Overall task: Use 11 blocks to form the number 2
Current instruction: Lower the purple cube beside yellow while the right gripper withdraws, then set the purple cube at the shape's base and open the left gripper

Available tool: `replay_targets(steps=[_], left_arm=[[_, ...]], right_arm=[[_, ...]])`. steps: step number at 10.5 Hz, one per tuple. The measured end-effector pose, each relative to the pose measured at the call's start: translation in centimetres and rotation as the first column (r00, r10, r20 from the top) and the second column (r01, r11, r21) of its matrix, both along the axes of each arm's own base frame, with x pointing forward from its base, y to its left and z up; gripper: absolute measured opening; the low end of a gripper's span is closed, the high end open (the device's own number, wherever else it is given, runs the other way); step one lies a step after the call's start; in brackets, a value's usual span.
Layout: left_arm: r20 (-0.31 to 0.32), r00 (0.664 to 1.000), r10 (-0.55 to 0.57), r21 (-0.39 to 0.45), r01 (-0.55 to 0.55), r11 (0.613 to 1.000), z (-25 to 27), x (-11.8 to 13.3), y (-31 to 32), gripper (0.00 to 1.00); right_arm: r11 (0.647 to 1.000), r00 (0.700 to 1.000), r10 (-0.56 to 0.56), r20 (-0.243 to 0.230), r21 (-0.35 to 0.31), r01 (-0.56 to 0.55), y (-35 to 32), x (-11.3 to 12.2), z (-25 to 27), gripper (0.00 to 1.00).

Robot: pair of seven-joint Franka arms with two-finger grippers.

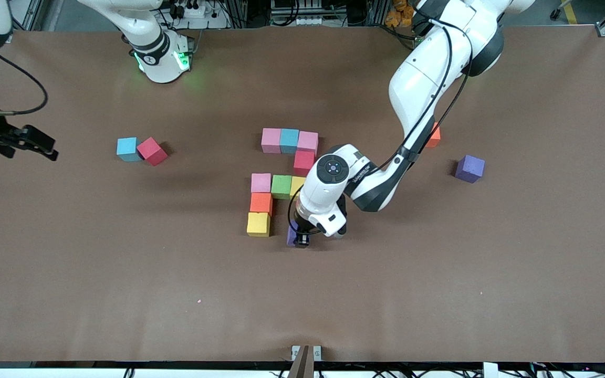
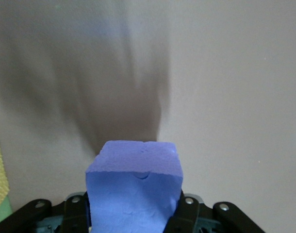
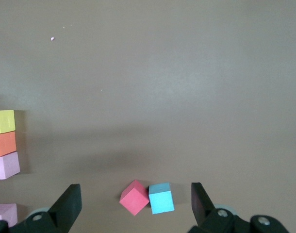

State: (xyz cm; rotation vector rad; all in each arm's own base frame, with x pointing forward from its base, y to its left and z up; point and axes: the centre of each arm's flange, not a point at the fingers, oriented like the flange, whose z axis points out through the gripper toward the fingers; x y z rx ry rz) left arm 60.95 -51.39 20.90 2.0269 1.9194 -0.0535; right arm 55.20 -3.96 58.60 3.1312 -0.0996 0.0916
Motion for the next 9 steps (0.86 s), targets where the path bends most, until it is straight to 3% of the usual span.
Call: replay_targets(steps=[3, 6, 9], left_arm=[[0.007, 1.000, -0.011, -0.015, 0.011, 1.000, -0.6, -0.9, -1.1, 0.55], [0.005, 1.000, -0.022, -0.019, 0.022, 1.000, -0.5, -1.8, -2.3, 0.55], [-0.010, 1.000, -0.027, -0.020, 0.027, 0.999, -1.3, -2.6, -2.9, 0.55]], right_arm=[[1.000, 1.000, 0.024, 0.003, -0.002, -0.024, 0.5, -0.2, 1.7, 1.00], [0.999, 0.999, 0.033, 0.040, -0.011, -0.033, 0.9, -0.1, 4.2, 1.00], [0.999, 0.999, 0.037, -0.008, -0.013, -0.037, 1.1, -0.4, 3.5, 1.00]])
